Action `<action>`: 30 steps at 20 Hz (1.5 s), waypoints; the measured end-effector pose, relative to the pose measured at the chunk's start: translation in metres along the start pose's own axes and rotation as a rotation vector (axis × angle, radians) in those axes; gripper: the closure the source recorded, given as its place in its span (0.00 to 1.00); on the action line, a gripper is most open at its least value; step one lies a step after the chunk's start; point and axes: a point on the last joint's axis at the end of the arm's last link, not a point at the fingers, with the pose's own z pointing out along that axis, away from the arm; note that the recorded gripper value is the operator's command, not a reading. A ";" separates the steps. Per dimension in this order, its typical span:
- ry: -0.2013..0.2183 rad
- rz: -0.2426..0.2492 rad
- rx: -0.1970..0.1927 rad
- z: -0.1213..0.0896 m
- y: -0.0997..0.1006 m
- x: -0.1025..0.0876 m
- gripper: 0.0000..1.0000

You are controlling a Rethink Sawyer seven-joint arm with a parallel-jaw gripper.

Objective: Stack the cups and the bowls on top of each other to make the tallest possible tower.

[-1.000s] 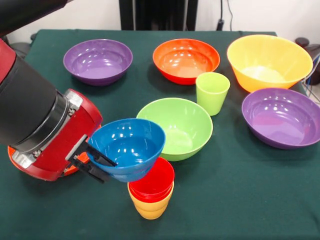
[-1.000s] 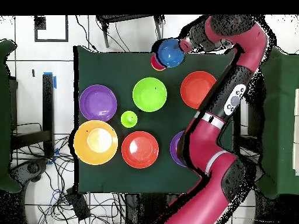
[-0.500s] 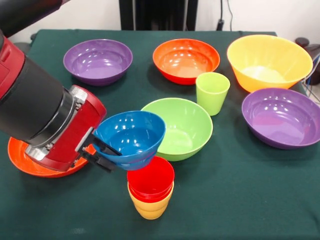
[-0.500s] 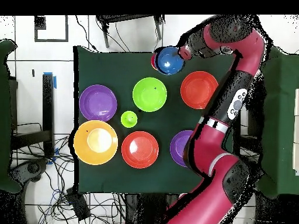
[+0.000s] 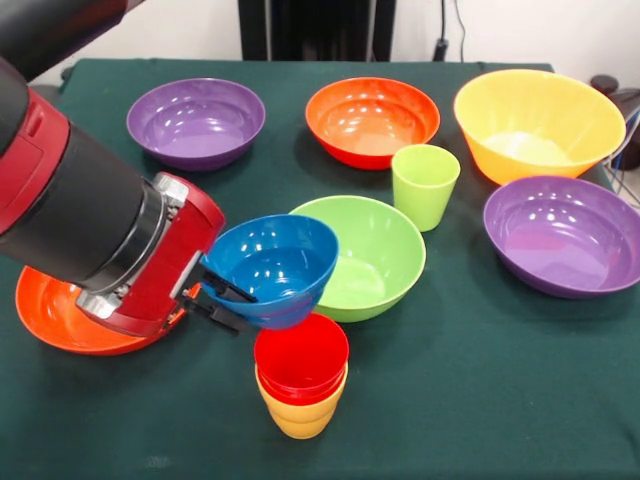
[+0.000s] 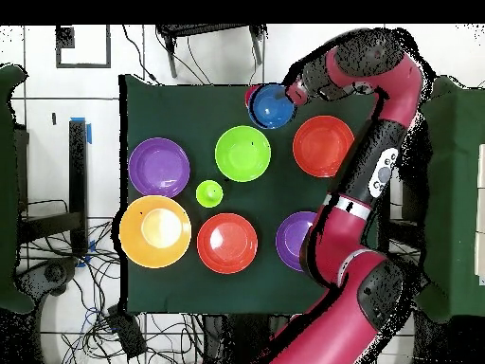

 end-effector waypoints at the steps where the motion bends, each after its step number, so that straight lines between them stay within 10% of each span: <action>1: 0.002 -0.001 -0.002 0.001 0.000 0.000 1.00; 21: 0.071 -0.066 -0.020 0.048 0.035 -0.068 1.00; 30: 0.118 -0.012 0.033 0.040 0.022 -0.064 1.00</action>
